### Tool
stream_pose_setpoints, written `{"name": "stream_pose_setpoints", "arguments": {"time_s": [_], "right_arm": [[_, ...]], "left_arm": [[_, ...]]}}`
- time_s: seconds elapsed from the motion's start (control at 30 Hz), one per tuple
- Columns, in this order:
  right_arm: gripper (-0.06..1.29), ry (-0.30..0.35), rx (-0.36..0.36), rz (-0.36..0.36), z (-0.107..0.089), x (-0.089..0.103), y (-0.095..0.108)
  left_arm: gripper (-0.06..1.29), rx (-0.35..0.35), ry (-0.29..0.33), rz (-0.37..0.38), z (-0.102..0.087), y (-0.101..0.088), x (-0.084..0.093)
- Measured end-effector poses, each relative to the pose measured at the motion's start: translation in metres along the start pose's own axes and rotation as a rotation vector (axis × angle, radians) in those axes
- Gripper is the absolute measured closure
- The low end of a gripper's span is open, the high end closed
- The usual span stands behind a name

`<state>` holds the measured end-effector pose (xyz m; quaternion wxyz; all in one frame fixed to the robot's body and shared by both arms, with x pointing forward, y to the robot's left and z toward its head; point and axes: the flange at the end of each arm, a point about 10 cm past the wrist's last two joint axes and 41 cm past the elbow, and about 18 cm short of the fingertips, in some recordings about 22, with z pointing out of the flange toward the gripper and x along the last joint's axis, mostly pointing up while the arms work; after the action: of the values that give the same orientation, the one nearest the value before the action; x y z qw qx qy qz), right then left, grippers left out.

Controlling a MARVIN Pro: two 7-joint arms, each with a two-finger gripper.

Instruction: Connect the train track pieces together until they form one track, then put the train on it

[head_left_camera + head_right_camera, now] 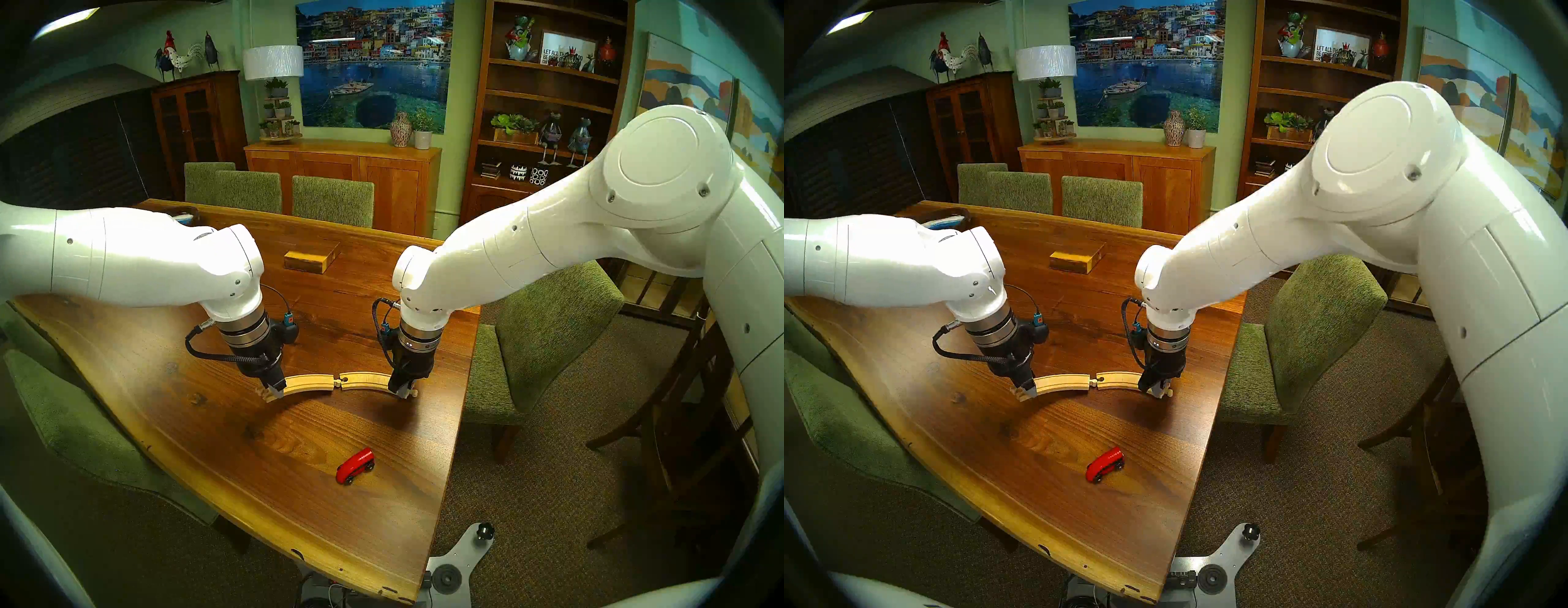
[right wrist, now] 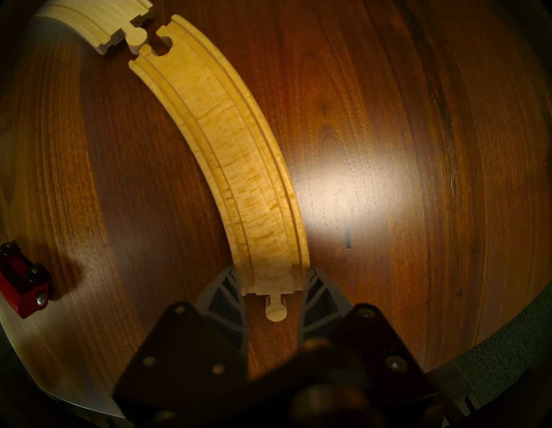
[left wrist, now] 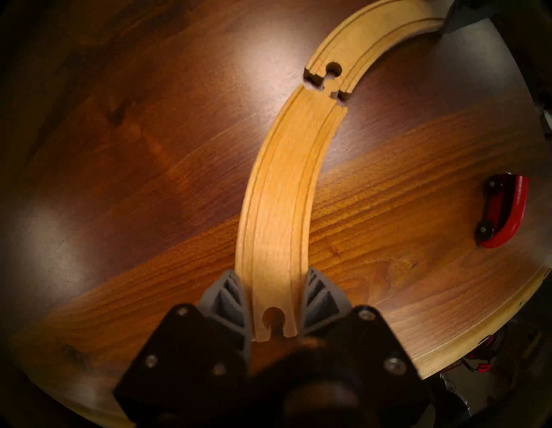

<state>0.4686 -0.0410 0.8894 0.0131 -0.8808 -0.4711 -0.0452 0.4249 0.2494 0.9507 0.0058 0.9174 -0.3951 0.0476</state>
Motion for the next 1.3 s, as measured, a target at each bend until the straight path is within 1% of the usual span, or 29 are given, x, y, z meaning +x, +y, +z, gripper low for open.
{"name": "stream_pose_setpoints", "arguments": {"time_s": [0.3,0.47,0.7,0.83,0.93,1.13,1.3], "right_arm": [[1.07,0.000,0.000,0.000,0.000,0.000,0.000],[1.07,0.000,0.000,0.000,0.000,0.000,0.000],[1.07,0.000,0.000,0.000,0.000,0.000,0.000],[1.07,0.001,0.000,0.000,0.000,0.000,0.000],[1.07,0.001,0.000,0.000,0.000,0.000,0.000],[1.07,0.001,0.000,0.000,0.000,0.000,0.000],[1.07,0.001,0.000,0.000,0.000,0.000,0.000]], "left_arm": [[1.05,-0.001,0.046,-0.002,-0.019,-0.003,-0.003],[1.05,0.002,0.057,0.000,-0.023,-0.004,-0.005],[1.05,0.013,0.057,0.009,-0.021,-0.005,-0.004],[1.05,0.043,0.069,0.024,-0.017,-0.005,-0.001],[1.05,0.067,0.090,0.033,-0.011,-0.002,0.002],[1.05,0.068,0.108,0.039,-0.005,0.006,0.004],[1.05,0.067,0.114,0.045,-0.003,0.012,0.005]]}}
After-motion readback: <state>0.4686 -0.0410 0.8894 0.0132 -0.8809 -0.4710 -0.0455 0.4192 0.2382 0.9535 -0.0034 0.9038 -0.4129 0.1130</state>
